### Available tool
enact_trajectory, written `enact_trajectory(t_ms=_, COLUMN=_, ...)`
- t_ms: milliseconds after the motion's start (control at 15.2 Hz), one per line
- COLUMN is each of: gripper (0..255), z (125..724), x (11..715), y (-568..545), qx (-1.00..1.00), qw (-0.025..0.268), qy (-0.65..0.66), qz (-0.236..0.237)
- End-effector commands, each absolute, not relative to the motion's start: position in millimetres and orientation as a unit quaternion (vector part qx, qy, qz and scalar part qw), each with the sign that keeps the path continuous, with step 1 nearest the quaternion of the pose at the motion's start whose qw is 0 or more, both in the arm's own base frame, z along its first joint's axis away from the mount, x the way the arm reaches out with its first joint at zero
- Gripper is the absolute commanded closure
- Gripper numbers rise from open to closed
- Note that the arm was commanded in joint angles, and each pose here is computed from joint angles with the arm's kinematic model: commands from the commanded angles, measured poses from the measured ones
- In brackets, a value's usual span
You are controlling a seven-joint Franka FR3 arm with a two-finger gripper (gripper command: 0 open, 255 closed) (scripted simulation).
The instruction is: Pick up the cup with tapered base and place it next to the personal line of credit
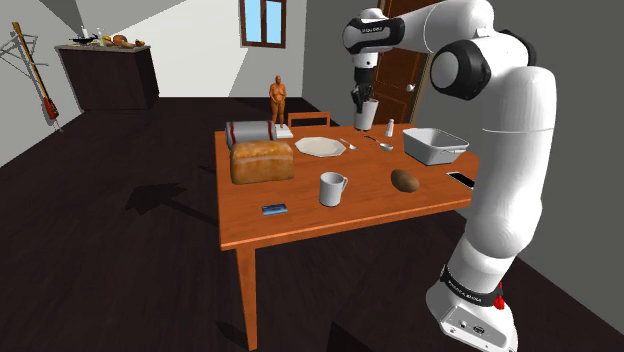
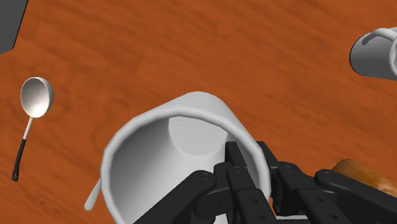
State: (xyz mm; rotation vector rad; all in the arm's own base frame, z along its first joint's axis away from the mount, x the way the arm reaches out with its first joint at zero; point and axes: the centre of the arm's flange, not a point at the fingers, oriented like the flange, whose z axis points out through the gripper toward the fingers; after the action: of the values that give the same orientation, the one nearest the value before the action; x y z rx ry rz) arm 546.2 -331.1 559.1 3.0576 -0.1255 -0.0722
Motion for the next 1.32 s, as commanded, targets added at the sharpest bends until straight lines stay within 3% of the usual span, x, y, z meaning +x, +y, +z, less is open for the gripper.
enact_trajectory(t_ms=0, gripper=255, z=557, x=554, y=-307, qx=0.998, qw=0.041, qy=-0.042, qz=-0.023)
enact_trajectory(t_ms=1254, gripper=255, z=553, x=635, y=-84, qx=0.998, qw=0.041, qy=-0.042, qz=-0.023)
